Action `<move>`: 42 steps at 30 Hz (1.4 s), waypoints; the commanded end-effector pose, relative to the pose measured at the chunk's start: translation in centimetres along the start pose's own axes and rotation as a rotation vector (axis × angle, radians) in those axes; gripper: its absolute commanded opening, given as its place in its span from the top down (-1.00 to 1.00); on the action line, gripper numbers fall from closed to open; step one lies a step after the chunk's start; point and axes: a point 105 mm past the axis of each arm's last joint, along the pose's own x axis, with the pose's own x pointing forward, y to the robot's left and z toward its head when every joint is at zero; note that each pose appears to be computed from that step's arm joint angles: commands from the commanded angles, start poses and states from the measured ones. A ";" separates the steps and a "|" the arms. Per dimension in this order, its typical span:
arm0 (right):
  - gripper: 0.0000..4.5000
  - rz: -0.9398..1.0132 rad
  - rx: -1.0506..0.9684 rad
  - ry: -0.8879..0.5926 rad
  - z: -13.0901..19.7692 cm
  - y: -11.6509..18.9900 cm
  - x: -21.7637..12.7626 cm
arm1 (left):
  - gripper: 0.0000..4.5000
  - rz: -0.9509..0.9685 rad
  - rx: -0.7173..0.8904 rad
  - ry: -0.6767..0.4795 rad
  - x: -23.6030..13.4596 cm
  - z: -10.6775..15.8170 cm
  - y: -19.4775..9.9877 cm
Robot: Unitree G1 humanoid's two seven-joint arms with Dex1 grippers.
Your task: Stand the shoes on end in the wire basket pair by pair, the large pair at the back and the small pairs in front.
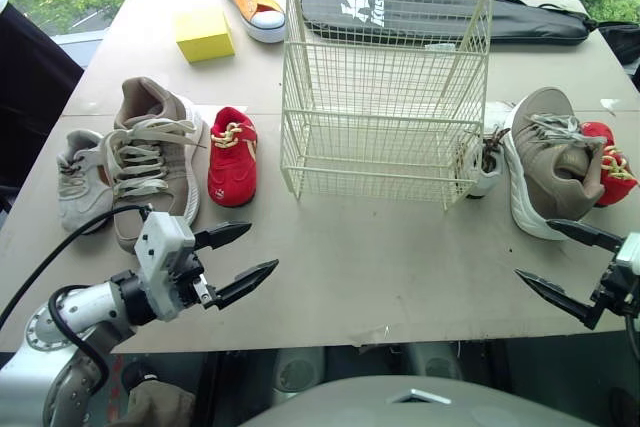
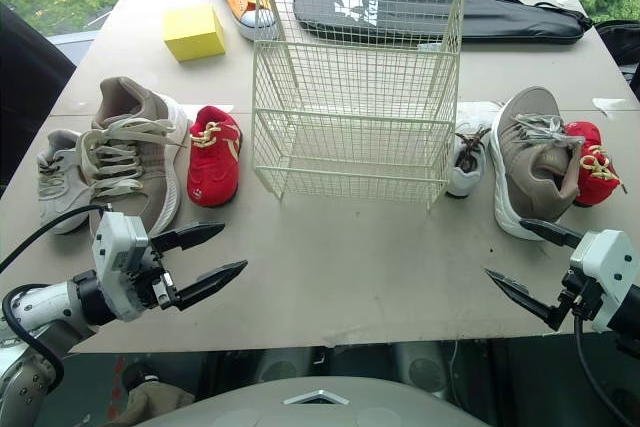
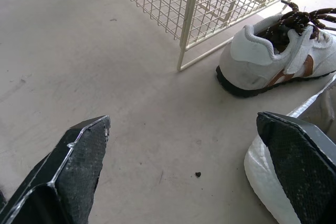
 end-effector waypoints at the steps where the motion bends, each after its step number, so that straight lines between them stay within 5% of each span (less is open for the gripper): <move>1: -0.98 0.031 -0.066 -0.049 2.3 0.5 1.2 | -1.00 0.000 0.015 -0.107 0.4 2.6 0.4; 4: -0.98 0.067 -0.178 -0.098 6.0 1.2 3.2 | -1.00 -0.043 0.058 -0.238 0.8 6.1 0.0; 12: -0.98 0.292 -0.233 -0.141 10.6 2.4 4.9 | -1.00 -0.156 0.149 -0.266 1.2 8.6 -2.0; 28: -0.98 0.457 -0.416 0.033 9.9 0.5 13.6 | -1.00 -0.174 0.152 -0.270 1.9 8.5 -3.8; 37: 0.87 0.572 -0.566 0.074 10.2 -0.7 16.2 | -1.00 -0.139 0.116 -0.259 1.6 7.7 -4.3; 42: 0.98 0.654 -0.583 0.068 11.0 -0.7 16.5 | -1.00 -0.128 0.110 -0.252 1.5 7.3 -4.5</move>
